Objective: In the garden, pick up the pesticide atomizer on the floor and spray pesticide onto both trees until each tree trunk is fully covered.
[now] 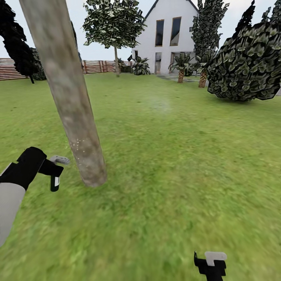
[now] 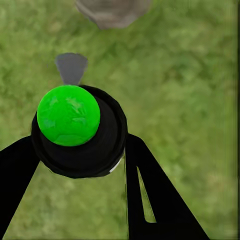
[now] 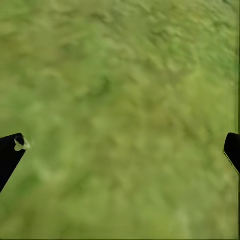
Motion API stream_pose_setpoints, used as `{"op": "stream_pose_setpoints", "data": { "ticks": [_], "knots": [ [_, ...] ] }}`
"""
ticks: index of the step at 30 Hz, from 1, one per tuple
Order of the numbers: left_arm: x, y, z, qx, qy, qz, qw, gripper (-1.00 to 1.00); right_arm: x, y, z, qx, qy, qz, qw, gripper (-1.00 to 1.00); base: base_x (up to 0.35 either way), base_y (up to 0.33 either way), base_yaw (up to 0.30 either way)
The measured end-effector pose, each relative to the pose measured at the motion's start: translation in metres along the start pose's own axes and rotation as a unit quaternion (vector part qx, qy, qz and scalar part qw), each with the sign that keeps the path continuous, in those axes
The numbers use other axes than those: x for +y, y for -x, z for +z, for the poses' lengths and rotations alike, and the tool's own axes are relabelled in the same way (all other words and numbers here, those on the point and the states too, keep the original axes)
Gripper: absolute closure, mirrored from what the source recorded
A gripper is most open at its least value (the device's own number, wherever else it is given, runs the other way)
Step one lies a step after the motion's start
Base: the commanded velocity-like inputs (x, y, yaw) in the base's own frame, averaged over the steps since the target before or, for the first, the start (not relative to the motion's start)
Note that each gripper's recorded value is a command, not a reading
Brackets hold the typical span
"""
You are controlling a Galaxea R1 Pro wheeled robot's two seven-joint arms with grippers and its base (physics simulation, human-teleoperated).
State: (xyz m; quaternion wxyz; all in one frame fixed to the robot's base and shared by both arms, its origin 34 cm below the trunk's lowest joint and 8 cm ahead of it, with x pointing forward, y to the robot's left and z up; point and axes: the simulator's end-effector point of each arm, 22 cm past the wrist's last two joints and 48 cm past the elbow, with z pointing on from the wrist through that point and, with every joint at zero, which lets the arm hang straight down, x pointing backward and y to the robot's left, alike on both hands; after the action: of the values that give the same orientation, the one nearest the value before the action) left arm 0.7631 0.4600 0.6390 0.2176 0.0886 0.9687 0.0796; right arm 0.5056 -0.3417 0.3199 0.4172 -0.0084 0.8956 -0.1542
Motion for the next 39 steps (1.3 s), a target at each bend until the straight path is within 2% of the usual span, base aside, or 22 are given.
{"op": "stream_pose_setpoints", "data": {
  "ticks": [9, 12, 14, 22, 31, 34, 39],
  "knots": [
    [-0.010, -0.009, 0.009, 0.009, -0.007, 0.003, 0.9999, 1.00, 0.000, 0.000, 0.000, 0.000, 0.000, 0.000, 1.0000, -1.00, 0.226, -0.196, 0.046],
    [-0.002, -0.010, 0.009, 0.010, 0.012, 0.004, 0.9999, 1.00, 0.000, 0.000, 0.000, 0.000, 0.000, 0.000, 1.0000, -1.00, 0.069, -0.261, 0.265],
    [-0.002, -0.017, 0.013, 0.016, 0.014, 0.003, 0.9998, 1.00, 0.000, 0.000, 0.000, 0.000, 0.000, 0.000, 1.0000, -1.00, 0.011, -0.269, 0.276],
    [-0.002, -0.019, 0.014, 0.014, 0.009, -0.007, 0.9998, 1.00, 0.000, 0.000, 0.000, 0.000, 0.000, 0.000, 1.0000, -1.00, 0.114, -0.262, 0.263],
    [-0.007, -0.029, 0.021, 0.023, 0.004, -0.006, 0.9997, 1.00, 0.000, 0.000, 0.000, 0.000, 0.000, 0.000, 1.0000, -1.00, 0.240, -0.184, 0.019],
    [-0.019, -0.039, 0.029, 0.032, -0.005, -0.005, 0.9995, 1.00, 0.000, 0.000, 0.000, 0.000, 0.000, 0.000, 1.0000, -1.00, 0.167, -0.213, 0.084],
    [-0.024, -0.040, 0.031, 0.033, -0.009, -0.005, 0.9994, 1.00, 0.000, 0.000, 0.000, 0.000, 0.000, 0.000, 1.0000, -1.00, 0.011, -0.270, 0.256]
  ]
}}
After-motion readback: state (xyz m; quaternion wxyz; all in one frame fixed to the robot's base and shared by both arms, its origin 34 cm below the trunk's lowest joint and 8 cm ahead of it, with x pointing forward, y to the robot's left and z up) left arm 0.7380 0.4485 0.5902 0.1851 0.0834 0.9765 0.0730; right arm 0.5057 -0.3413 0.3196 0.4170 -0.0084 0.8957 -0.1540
